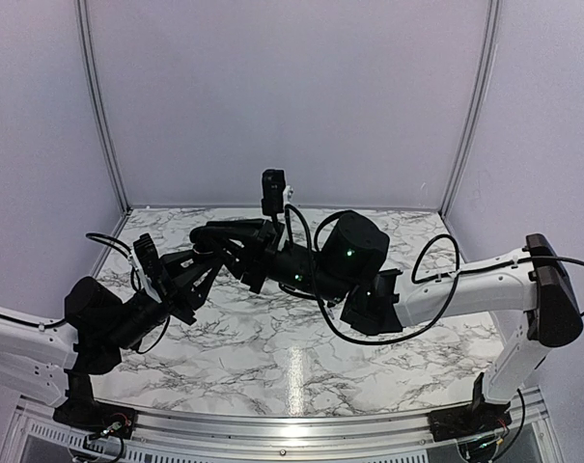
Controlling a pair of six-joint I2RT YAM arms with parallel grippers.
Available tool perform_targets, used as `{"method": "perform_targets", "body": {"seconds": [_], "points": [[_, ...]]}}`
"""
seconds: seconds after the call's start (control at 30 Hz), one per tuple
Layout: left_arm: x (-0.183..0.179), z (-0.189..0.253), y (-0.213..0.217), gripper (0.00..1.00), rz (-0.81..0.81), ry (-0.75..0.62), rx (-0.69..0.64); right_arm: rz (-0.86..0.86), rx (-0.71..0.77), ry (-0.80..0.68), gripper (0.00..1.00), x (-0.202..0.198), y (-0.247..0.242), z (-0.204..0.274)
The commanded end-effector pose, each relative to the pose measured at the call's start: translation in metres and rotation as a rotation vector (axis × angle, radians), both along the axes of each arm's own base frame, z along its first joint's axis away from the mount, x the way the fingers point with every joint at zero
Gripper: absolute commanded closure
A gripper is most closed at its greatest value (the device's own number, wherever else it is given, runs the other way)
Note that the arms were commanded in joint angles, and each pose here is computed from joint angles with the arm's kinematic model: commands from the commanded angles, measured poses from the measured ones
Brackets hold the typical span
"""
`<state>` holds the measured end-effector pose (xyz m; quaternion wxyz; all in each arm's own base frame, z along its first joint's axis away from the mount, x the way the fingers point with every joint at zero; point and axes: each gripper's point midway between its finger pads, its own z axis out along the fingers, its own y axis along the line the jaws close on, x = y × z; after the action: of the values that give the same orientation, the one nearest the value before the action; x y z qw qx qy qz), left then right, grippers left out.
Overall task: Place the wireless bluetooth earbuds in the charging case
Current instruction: Insert the left earbud into the left side groove of the charging case.
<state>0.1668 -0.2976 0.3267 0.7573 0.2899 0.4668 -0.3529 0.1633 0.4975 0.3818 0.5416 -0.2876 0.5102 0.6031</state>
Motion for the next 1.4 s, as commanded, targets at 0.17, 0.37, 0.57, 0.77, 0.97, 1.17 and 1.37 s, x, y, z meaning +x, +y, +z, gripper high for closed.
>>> {"method": "perform_targets", "body": {"seconds": [0.17,0.37,0.57,0.77,0.97,1.17,1.37], "points": [[-0.019,0.035,0.01,1.0,-0.058,-0.088,-0.109,-0.082,-0.091,0.067,0.76,0.02,0.006,-0.025],[-0.019,0.035,0.009,1.0,-0.06,-0.087,-0.109,-0.044,-0.088,0.044,0.77,0.014,0.01,-0.022],[-0.016,0.032,0.011,1.0,-0.046,-0.077,-0.111,-0.005,-0.087,0.021,0.79,0.007,0.012,-0.021],[-0.013,0.03,0.011,1.0,-0.038,-0.065,-0.112,0.066,-0.088,-0.024,0.79,-0.007,0.016,-0.018],[-0.01,0.022,0.008,1.0,-0.035,-0.05,-0.088,0.076,-0.101,-0.045,0.8,-0.009,0.017,-0.017],[-0.007,0.017,0.004,1.0,-0.029,-0.039,-0.065,0.069,-0.111,-0.053,0.82,-0.008,0.018,-0.018],[-0.006,0.015,0.003,1.0,-0.021,-0.039,-0.047,0.064,-0.129,-0.066,0.86,-0.007,0.02,-0.02]]}}
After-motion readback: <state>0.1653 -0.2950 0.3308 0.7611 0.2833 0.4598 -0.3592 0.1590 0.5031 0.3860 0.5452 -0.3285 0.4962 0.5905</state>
